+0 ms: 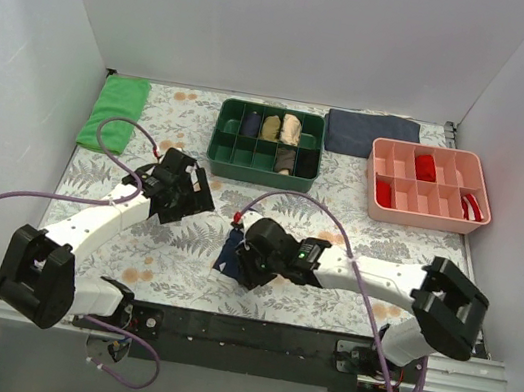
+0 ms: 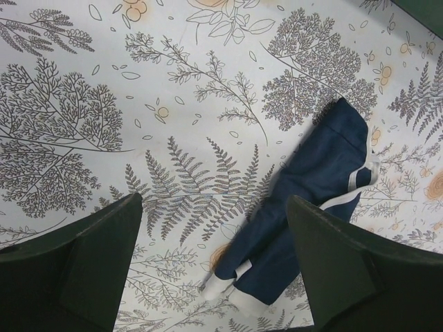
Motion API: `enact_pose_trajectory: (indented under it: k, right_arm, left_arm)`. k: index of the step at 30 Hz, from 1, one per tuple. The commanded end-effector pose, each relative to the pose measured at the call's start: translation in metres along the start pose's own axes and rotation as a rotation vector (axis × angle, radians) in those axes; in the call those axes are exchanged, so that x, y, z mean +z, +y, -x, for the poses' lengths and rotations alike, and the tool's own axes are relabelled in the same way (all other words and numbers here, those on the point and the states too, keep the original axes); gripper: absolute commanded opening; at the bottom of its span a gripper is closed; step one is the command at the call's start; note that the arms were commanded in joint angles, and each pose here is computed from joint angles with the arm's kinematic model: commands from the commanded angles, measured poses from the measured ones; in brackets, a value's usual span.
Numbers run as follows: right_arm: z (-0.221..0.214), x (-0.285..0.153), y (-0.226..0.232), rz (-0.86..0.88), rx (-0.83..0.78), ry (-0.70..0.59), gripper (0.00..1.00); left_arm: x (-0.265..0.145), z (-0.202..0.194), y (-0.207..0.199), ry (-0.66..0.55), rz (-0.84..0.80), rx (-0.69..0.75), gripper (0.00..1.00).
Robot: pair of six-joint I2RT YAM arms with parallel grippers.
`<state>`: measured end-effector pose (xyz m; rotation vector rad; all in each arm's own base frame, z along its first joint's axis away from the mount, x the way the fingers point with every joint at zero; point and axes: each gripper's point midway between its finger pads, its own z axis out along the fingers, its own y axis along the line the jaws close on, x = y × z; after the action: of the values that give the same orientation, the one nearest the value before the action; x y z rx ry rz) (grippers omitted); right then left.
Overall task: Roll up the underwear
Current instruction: Roll the underwear to the center of the board.
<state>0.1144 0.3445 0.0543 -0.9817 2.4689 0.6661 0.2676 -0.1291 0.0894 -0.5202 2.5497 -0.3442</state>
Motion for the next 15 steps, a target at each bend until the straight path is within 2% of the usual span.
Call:
enact_pose_trajectory:
  k: [1,9,15]
  right_arm:
    - [0.009,-0.035,-0.003,-0.026,-0.207,-0.067,0.52]
    - [0.003,-0.027,0.003,-0.069,-0.522,-0.051,0.52]
    - [0.007,-0.018,0.02,-0.086,-0.622,-0.103,0.52]
  left_arm:
    - [-0.009,0.012,-0.006,-0.028,-0.029,-0.003,0.85]
    - [-0.005,0.008,-0.001,-0.036,-0.035,-0.035,0.85]
    - [0.0,-0.003,0.001,-0.026,-0.061,-0.062,0.85]
